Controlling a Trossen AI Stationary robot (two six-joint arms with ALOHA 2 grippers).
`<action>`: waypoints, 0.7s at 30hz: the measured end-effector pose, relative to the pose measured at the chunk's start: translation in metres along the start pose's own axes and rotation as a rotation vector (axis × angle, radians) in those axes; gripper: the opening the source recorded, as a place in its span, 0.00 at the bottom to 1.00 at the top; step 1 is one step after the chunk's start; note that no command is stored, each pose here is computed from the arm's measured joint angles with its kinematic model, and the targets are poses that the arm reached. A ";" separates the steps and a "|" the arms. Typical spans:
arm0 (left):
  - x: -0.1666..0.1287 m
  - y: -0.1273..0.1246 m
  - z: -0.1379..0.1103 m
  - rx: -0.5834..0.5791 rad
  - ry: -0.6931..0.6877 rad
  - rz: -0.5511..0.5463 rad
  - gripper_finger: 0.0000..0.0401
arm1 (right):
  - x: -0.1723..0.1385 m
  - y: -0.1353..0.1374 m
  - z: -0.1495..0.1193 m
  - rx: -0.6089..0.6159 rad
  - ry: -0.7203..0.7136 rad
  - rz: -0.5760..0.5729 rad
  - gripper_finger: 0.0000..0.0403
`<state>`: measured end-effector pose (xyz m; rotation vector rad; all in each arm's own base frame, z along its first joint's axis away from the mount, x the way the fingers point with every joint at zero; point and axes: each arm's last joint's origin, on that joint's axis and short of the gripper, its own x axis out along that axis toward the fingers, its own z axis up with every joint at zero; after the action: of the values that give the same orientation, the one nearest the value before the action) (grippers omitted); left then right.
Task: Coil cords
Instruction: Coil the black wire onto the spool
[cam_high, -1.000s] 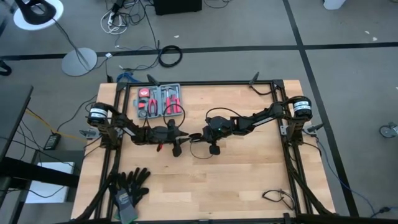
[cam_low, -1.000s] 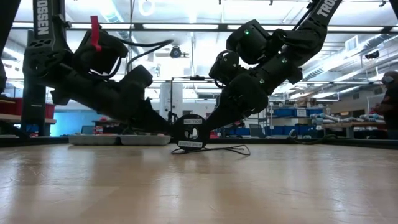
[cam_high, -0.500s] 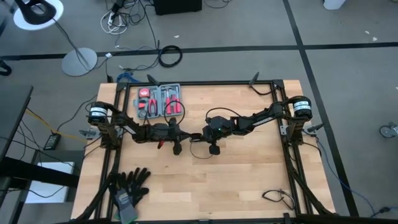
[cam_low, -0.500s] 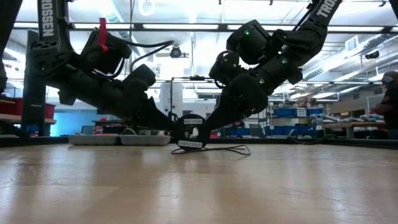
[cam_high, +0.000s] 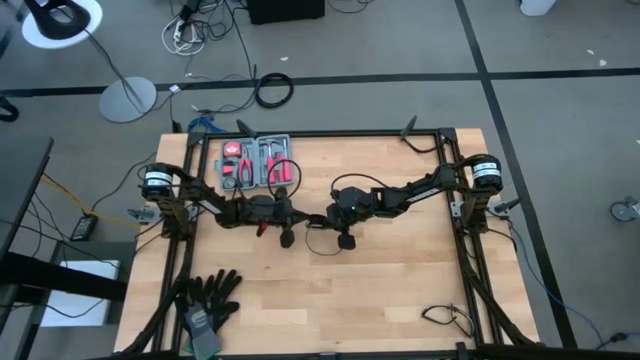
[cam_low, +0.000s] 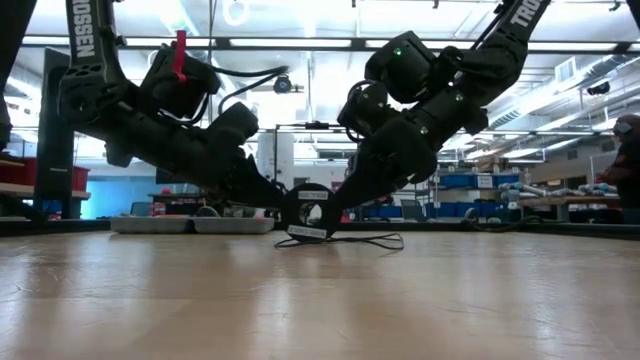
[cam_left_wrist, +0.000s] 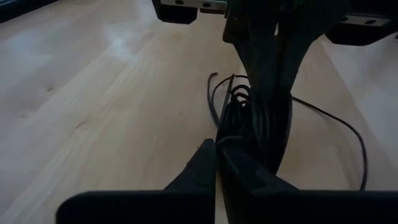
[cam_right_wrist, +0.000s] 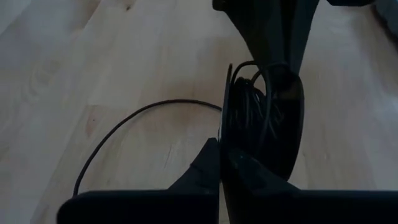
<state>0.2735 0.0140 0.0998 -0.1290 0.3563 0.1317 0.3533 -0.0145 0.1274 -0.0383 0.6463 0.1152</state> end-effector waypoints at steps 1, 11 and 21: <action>0.000 0.000 0.000 -0.002 0.000 -0.011 0.03 | 0.000 0.000 0.000 -0.001 0.004 0.000 0.00; 0.001 0.002 0.002 -0.034 0.000 -0.098 0.03 | 0.000 -0.001 -0.003 -0.071 0.034 0.019 0.00; 0.006 0.005 0.009 -0.043 -0.003 -0.148 0.03 | 0.000 -0.002 -0.006 -0.086 0.044 0.032 0.00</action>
<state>0.2814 0.0211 0.1060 -0.1969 0.3396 -0.0070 0.3505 -0.0167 0.1227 -0.1139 0.6853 0.1736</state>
